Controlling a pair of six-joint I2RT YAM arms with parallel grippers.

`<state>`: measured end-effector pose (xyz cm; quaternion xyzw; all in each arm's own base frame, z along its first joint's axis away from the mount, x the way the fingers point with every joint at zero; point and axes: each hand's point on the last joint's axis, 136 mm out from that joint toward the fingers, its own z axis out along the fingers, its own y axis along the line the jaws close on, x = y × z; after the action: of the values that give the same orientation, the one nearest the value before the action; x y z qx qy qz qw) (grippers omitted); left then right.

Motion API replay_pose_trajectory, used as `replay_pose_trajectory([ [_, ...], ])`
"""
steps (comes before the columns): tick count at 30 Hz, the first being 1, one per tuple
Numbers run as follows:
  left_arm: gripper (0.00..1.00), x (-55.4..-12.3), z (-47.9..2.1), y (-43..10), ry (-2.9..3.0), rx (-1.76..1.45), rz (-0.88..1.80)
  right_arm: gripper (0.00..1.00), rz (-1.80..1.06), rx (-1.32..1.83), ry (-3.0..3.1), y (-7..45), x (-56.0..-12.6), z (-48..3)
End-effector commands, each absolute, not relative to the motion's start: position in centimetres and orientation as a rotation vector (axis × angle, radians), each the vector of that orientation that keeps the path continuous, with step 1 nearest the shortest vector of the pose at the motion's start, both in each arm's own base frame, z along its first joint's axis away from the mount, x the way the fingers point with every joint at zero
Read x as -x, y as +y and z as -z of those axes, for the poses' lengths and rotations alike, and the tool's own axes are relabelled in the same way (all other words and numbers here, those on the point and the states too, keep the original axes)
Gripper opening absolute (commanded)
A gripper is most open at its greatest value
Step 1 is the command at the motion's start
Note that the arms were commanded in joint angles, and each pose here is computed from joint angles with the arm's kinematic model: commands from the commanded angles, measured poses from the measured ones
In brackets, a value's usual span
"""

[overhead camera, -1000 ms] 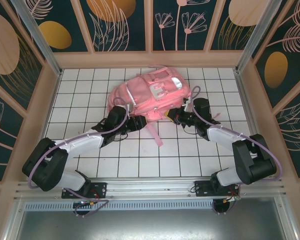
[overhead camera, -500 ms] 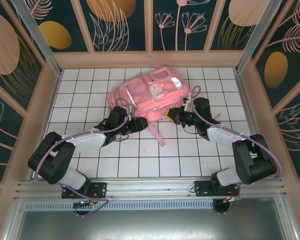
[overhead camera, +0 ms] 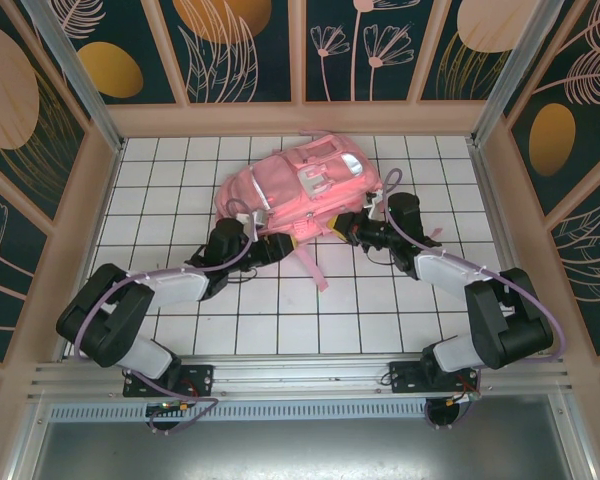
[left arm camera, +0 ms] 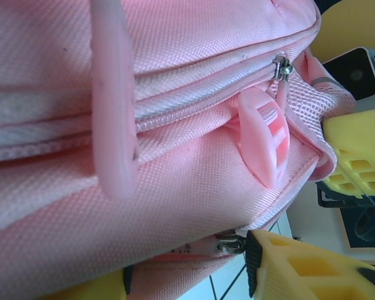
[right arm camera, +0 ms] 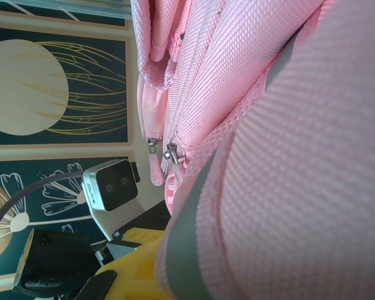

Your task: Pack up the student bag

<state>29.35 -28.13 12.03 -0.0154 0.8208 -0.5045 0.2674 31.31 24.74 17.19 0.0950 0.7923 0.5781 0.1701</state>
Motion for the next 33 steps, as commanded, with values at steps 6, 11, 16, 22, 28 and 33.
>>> replay_pose_trajectory([
  [6, 0.5, -27.6, -14.7, -28.0, 2.107, -0.011, 1.451, 0.0, -1.785, 0.016, 2.062, 26.7, -30.7, -23.2],
  [11, 0.5, -27.4, -15.8, -27.5, 2.061, -0.016, 1.447, 0.0, -1.785, 0.012, 2.07, 26.7, -30.8, -22.9],
  [16, 0.5, -27.2, -16.2, -27.7, 2.036, -0.028, 1.476, 0.0, -1.786, 0.014, 2.075, 26.8, -30.8, -22.7],
  [22, 0.5, -27.1, -15.8, -27.8, 2.034, -0.025, 1.496, 0.0, -1.783, 0.012, 2.082, 26.8, -30.7, -22.5],
  [28, 0.46, -27.6, -14.2, -28.0, 2.102, -0.015, 1.457, 0.0, -1.779, 0.011, 2.085, 26.8, -30.8, -22.5],
  [33, 0.37, -27.9, -13.6, -28.4, 2.118, -0.012, 1.462, 0.0, -1.776, 0.01, 2.086, 26.8, -30.9, -22.5],
])
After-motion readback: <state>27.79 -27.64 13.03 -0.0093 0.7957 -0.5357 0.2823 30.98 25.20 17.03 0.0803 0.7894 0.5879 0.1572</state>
